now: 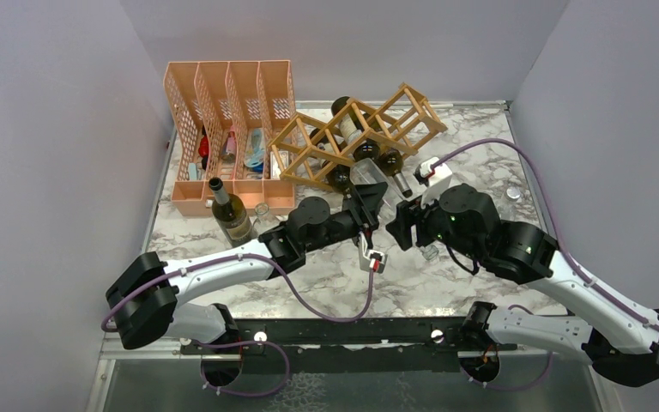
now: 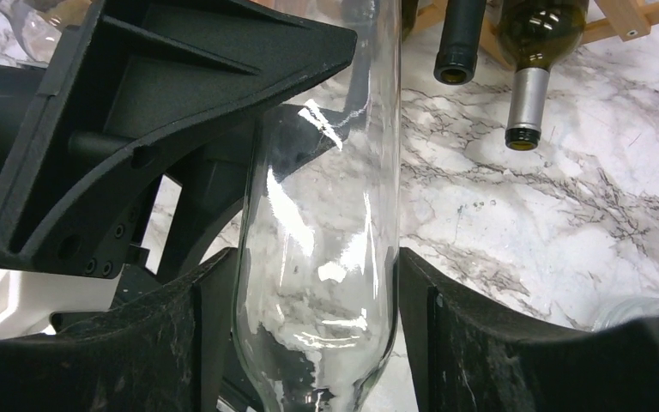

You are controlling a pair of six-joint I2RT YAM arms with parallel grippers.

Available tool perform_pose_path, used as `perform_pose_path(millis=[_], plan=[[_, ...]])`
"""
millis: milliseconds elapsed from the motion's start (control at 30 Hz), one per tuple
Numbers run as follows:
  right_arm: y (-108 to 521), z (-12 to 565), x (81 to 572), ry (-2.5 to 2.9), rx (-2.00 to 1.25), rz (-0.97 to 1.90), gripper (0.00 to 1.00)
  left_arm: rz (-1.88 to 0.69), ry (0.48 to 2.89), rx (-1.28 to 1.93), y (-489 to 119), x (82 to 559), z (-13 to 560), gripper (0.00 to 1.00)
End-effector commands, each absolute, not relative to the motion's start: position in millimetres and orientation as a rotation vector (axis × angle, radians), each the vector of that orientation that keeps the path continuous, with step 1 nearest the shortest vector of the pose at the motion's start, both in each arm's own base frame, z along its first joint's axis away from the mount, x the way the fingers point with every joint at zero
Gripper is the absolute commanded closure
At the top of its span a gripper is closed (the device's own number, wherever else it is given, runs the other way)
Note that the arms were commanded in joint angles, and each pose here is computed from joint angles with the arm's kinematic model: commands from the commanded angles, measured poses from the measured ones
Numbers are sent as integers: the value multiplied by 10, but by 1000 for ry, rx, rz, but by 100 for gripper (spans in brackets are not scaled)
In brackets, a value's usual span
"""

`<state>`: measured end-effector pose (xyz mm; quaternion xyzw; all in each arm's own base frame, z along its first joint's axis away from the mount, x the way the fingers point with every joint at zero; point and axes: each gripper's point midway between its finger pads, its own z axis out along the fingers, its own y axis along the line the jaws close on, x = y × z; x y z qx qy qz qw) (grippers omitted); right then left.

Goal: Put the wine bottle on the wine rack

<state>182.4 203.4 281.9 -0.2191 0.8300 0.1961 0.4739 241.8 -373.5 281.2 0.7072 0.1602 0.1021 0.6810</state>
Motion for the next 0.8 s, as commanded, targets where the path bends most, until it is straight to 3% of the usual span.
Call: perform_pose_path(millis=[0, 100, 300, 467, 567, 633, 667, 767], plan=[[2124, 2812, 1873, 2007, -523, 500, 30, 235, 318, 1447, -3704, 2357, 3430, 100], [2133, 2822, 1884, 1998, -516, 505, 30, 236, 320, 1455, -3703, 2361, 3419, 100], [2120, 2806, 1912, 2003, -505, 486, 41, 216, 329, 1478, -3706, 2342, 3403, 100], [2107, 2785, 1945, 2007, -494, 460, 78, 211, 339, 1483, -3696, 2341, 3380, 97], [2081, 2818, 1980, 1992, -473, 443, 96, 183, 377, 1484, -3680, 2338, 3329, 49], [2040, 2864, 2018, 1974, -441, 426, 99, 154, 421, 1496, -3670, 2341, 3279, 31], [2018, 2888, 2035, 1964, -421, 420, 99, 139, 444, 1519, -3666, 2337, 3219, 3], [1951, 2989, 2074, 1920, -365, 417, 99, 109, 519, 1608, -3641, 2343, 3046, 1]])
